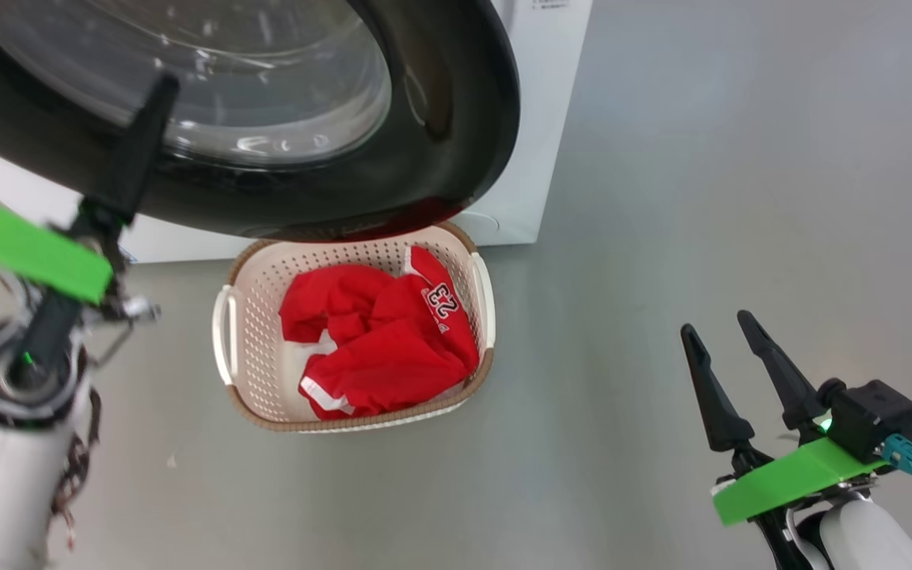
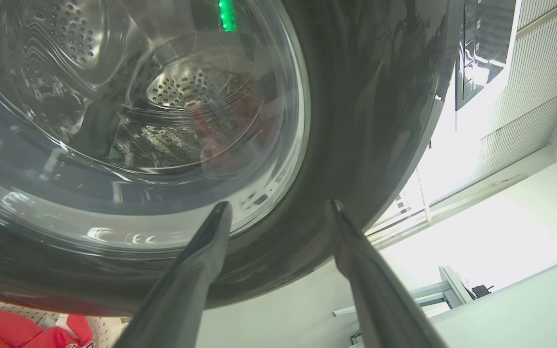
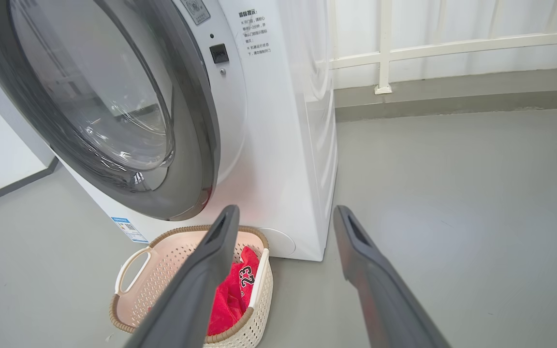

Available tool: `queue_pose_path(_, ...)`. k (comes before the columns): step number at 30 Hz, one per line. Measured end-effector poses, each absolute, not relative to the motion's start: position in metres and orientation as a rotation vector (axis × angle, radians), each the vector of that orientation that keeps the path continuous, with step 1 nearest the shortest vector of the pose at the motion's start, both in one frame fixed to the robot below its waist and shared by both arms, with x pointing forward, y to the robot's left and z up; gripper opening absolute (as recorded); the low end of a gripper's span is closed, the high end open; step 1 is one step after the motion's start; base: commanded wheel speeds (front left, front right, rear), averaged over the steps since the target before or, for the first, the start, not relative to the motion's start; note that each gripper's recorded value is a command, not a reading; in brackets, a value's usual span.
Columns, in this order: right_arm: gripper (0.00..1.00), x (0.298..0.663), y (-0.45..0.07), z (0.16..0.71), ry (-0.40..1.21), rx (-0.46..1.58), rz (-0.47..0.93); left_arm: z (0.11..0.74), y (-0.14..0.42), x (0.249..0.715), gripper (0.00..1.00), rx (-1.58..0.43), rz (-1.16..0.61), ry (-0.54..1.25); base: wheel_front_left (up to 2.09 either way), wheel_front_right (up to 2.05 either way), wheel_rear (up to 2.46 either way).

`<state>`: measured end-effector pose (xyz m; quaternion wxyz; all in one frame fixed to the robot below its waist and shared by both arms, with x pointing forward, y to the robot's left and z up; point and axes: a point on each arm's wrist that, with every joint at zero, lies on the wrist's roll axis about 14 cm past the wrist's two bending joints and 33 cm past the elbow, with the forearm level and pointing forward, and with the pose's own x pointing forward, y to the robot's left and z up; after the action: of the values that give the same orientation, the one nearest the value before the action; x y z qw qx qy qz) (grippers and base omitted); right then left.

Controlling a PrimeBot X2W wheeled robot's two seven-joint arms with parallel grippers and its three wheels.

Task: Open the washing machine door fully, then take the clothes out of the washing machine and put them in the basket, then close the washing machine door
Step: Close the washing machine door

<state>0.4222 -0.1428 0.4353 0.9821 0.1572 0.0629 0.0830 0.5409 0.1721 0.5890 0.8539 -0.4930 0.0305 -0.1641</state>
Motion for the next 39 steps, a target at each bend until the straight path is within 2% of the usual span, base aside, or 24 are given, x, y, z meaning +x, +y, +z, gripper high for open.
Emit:
queue_pose_path(22, 1.0, 0.385, -0.149, 0.448, 0.117, 0.291, 0.175, 0.502, 0.221, 0.427, 1.0, -1.058, -0.055, 0.116, 0.0, 0.0, 0.0)
queue_pose_path(28, 1.0, 0.37, -0.158, 0.449, 0.115, 0.281, 0.156, 0.481, 0.233, 0.393, 1.0, -1.012, 0.018, 0.126, 0.0, 0.0, 0.0)
queue_pose_path(39, 1.0, 0.356, -0.169, 0.454, 0.102, 0.272, 0.13, 0.449, 0.232, 0.352, 1.0, -0.82, 0.03, 0.19, 0.0, 0.0, 0.0)
